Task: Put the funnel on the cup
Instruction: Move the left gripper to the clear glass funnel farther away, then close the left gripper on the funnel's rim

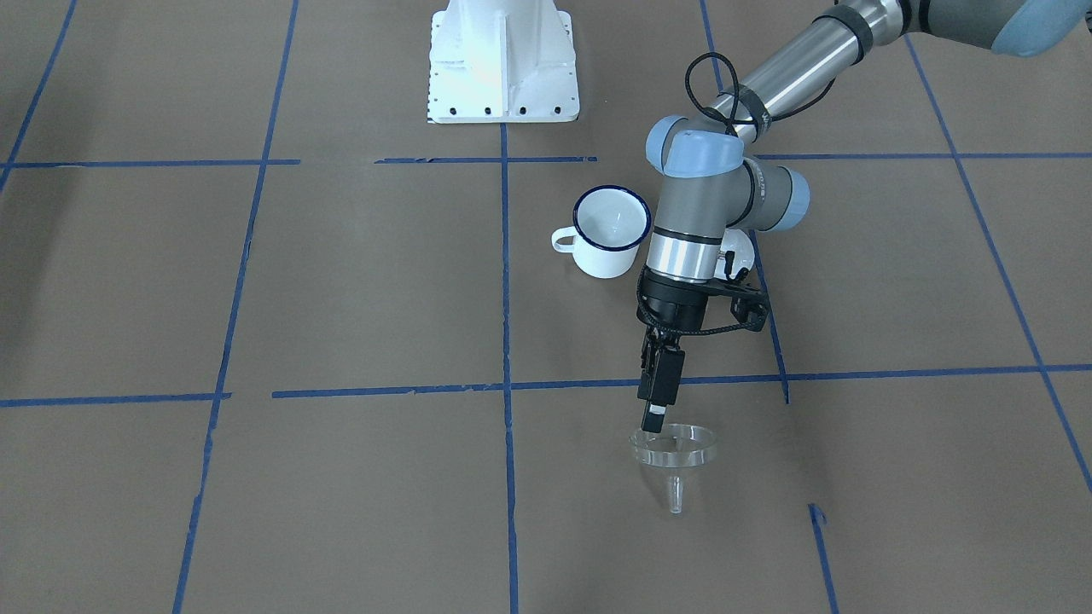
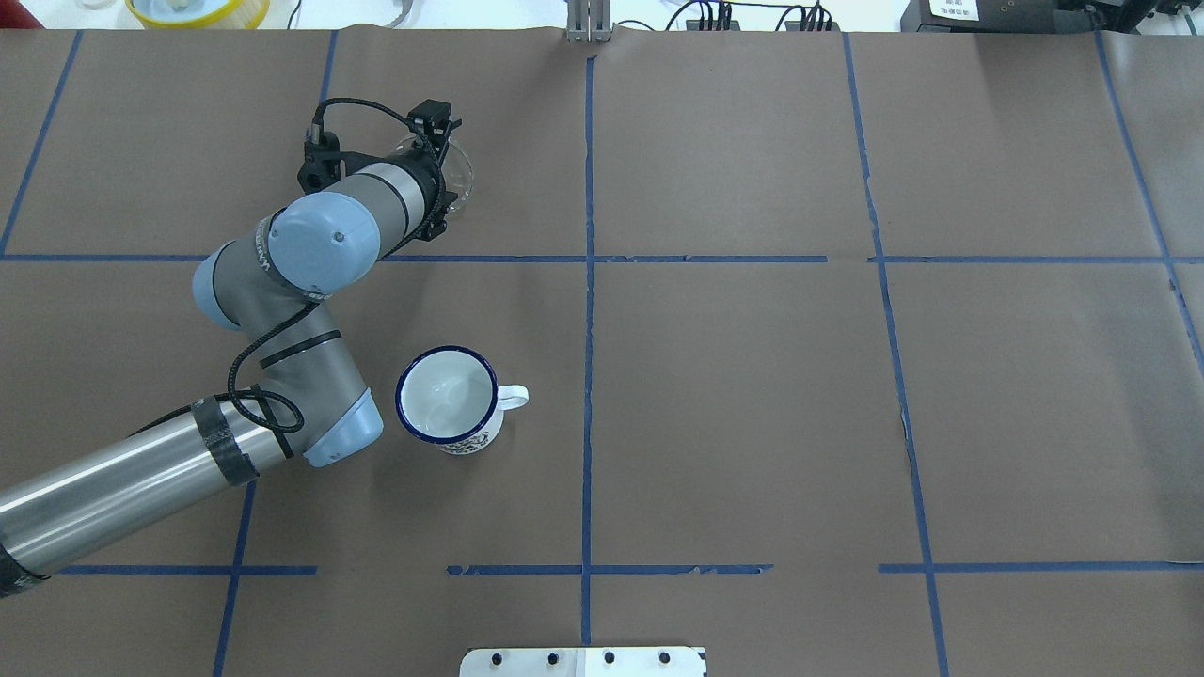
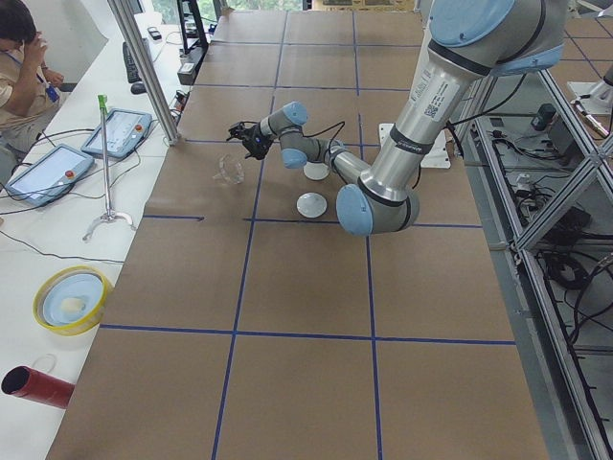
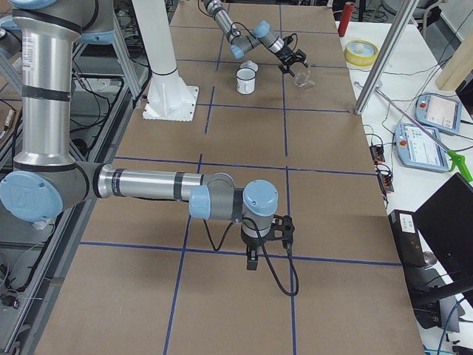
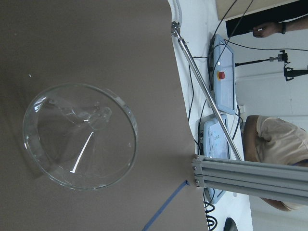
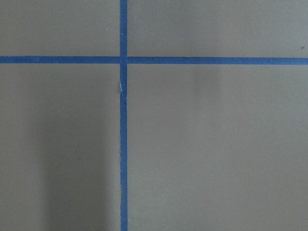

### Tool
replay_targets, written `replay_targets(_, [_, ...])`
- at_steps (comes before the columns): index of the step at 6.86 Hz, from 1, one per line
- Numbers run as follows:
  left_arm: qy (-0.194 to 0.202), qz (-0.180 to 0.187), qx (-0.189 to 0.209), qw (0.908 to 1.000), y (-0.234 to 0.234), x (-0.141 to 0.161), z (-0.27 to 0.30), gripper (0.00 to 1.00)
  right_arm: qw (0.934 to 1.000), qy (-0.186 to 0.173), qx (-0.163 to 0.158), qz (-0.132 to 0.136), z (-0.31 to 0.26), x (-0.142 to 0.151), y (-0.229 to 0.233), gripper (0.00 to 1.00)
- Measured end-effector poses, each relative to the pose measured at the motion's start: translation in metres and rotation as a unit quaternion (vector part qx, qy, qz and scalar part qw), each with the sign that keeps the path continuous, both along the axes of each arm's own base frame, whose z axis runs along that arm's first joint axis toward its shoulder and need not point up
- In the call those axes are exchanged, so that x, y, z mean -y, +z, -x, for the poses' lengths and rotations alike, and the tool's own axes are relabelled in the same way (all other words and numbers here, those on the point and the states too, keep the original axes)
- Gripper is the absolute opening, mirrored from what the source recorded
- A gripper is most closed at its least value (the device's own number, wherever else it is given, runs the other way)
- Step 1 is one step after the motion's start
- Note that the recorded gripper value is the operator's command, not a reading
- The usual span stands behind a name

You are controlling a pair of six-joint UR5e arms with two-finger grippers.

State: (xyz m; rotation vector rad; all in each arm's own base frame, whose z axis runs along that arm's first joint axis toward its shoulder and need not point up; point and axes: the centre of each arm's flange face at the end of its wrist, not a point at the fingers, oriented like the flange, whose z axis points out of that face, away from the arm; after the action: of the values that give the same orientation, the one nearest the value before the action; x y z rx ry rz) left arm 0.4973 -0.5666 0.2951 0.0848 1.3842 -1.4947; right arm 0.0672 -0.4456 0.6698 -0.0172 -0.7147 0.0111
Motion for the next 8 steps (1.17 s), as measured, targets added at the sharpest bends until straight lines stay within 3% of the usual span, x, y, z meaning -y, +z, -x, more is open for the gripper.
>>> replay_targets(1, [-0.005,0.010,-0.002,0.9999,0.006,0.004,-0.001,0.79,1.0000,0.000,0.000,0.000,0.000,0.000,0.000,1.00])
replay_targets(2, [-0.014,0.020,-0.010,0.9996,0.011,0.009,0.003,0.74,1.0000,0.000,0.000,0.000,0.000,0.000,0.000,1.00])
replay_targets(6, [-0.049,0.042,-0.021,0.9977,0.030,0.039,0.027,0.74,1.0000,0.000,0.000,0.000,0.000,0.000,0.000,1.00])
replay_targets(7, [-0.050,0.043,-0.019,0.9976,0.032,0.041,0.026,0.61,1.0000,0.000,0.000,0.000,0.000,0.000,0.000,1.00])
replay_targets(8, [-0.051,0.045,-0.017,0.9976,0.033,0.043,0.022,0.25,1.0000,0.000,0.000,0.000,0.000,0.000,0.000,1.00])
